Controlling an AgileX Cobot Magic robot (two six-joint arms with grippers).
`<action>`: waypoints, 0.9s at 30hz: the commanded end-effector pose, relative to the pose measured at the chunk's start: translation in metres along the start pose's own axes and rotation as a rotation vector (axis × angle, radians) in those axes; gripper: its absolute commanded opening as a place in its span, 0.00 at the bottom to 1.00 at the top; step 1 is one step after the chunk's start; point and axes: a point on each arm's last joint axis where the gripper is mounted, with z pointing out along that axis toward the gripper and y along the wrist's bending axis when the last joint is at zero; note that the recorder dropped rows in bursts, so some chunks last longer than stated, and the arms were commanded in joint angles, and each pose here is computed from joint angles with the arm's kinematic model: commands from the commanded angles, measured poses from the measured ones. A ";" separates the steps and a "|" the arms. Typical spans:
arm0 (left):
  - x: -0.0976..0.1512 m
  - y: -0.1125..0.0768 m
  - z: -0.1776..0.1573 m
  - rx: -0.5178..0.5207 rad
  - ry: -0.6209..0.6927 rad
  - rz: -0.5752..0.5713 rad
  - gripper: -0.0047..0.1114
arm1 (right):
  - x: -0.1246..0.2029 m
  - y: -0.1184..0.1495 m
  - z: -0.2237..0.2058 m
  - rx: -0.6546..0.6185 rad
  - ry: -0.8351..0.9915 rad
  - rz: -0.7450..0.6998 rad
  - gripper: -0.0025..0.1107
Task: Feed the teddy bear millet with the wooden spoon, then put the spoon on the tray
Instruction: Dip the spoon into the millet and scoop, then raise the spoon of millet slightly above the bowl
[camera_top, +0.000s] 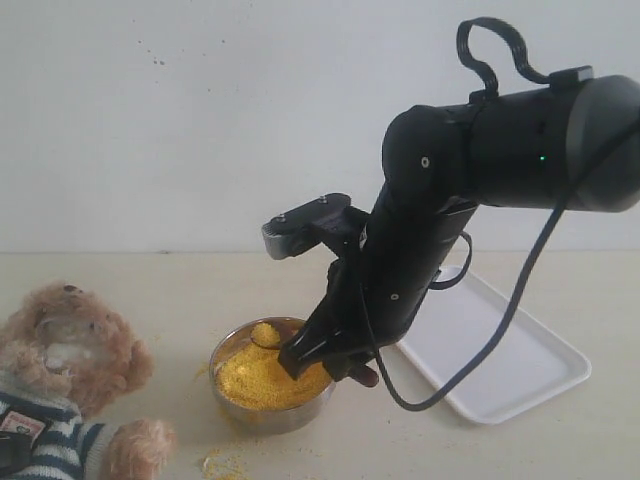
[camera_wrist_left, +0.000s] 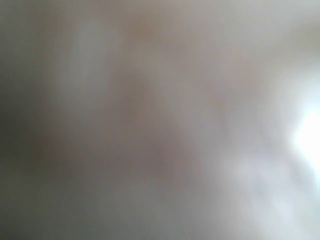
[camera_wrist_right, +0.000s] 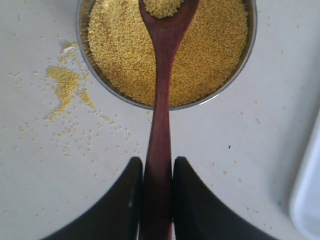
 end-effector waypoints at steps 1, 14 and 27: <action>-0.001 -0.002 -0.001 0.014 -0.019 -0.005 0.07 | -0.001 -0.003 -0.013 0.013 -0.034 -0.017 0.02; -0.001 -0.002 -0.001 0.014 -0.019 -0.005 0.07 | 0.004 -0.005 -0.016 -0.046 0.005 -0.016 0.02; -0.001 -0.002 -0.001 0.014 -0.019 -0.005 0.07 | 0.007 -0.006 -0.011 -0.037 0.005 0.001 0.02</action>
